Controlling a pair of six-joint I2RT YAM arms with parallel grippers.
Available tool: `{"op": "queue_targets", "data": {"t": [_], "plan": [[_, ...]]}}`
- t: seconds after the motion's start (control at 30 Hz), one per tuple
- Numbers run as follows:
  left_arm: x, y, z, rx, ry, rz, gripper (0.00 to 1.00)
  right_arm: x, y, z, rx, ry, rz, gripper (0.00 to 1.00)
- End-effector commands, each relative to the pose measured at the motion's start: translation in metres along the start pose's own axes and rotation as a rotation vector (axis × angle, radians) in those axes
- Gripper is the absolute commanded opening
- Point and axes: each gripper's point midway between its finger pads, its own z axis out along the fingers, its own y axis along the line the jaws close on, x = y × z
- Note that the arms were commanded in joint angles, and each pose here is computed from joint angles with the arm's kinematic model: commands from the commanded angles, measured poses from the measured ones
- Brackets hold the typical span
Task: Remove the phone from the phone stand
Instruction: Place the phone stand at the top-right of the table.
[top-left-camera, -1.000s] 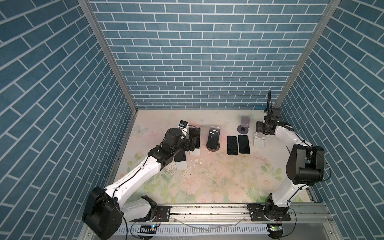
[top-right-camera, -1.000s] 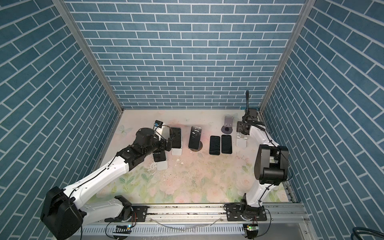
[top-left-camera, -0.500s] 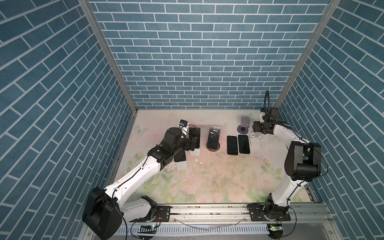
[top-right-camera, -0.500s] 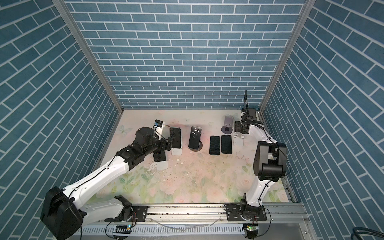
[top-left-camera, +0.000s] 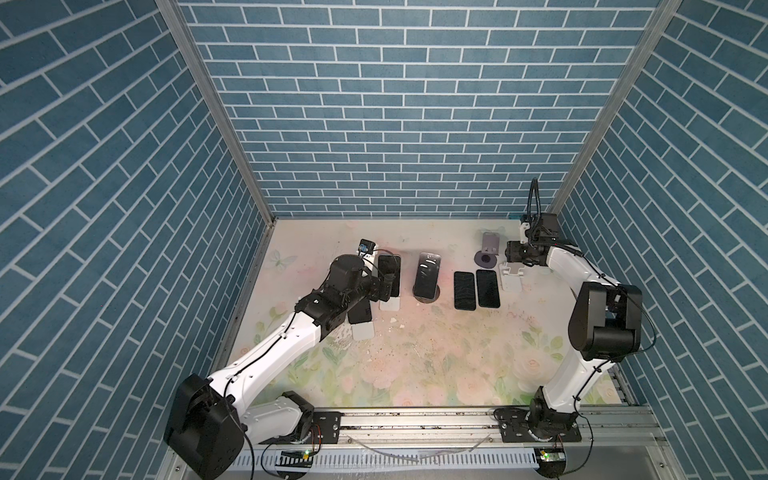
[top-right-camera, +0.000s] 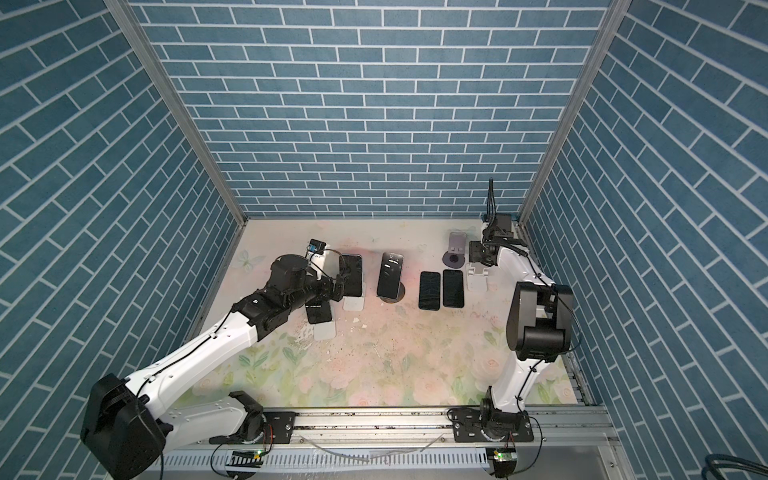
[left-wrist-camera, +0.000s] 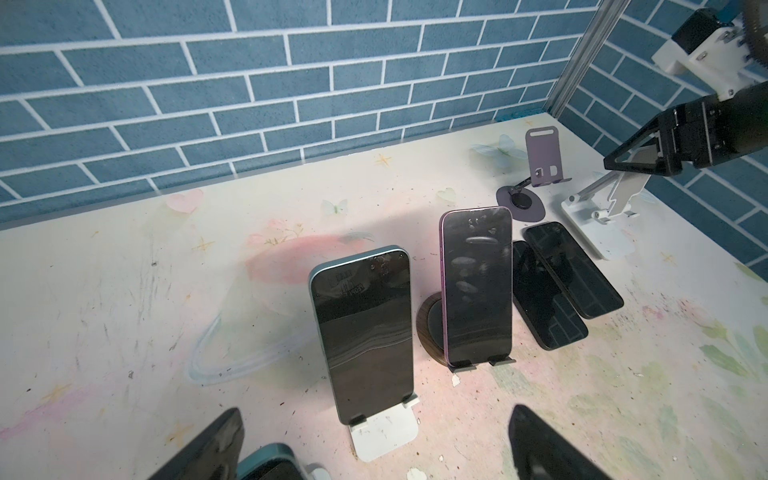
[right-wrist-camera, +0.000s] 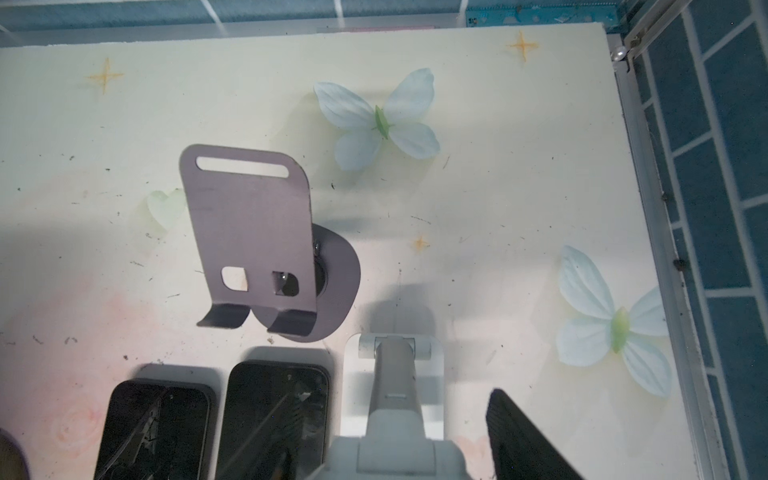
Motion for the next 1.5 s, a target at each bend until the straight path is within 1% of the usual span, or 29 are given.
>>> {"op": "queue_targets", "data": {"t": [0.0, 0.23, 0.63, 0.73, 0.83, 1.03, 1.2, 1.47], "plan": [[-0.0074, -0.0033, -0.0060, 0.013, -0.022, -0.004, 1.00, -0.0102, 0.0049, -0.0004, 0.016, -0.007, -0.062, 0.51], [-0.0078, -0.0037, -0.0068, 0.015, -0.026, 0.000, 1.00, -0.0065, 0.0045, 0.0011, 0.051, 0.007, -0.067, 0.54], [-0.0085, -0.0045, -0.0066, 0.019, -0.025, 0.006, 0.99, -0.0079, 0.0015, 0.0010, 0.090, 0.004, -0.059, 0.55], [-0.0100, -0.0050, -0.0063, 0.021, -0.027, 0.007, 1.00, -0.0078, 0.0012, 0.0016, 0.090, 0.019, -0.056, 0.62], [-0.0106, -0.0053, -0.0053, 0.023, -0.028, 0.007, 0.99, -0.0074, 0.0010, 0.0020, 0.091, 0.026, -0.051, 0.67], [-0.0110, -0.0059, -0.0062, 0.025, -0.027, 0.011, 1.00, -0.0075, 0.0002, 0.0014, 0.096, 0.033, -0.038, 0.69], [-0.0121, -0.0052, -0.0069, 0.021, -0.029, 0.018, 1.00, -0.0068, -0.0004, 0.0002, 0.100, 0.044, -0.025, 0.78], [-0.0106, -0.0055, -0.0051, 0.023, -0.023, 0.017, 1.00, -0.0045, 0.0001, -0.0022, 0.097, 0.054, -0.010, 0.82]]}}
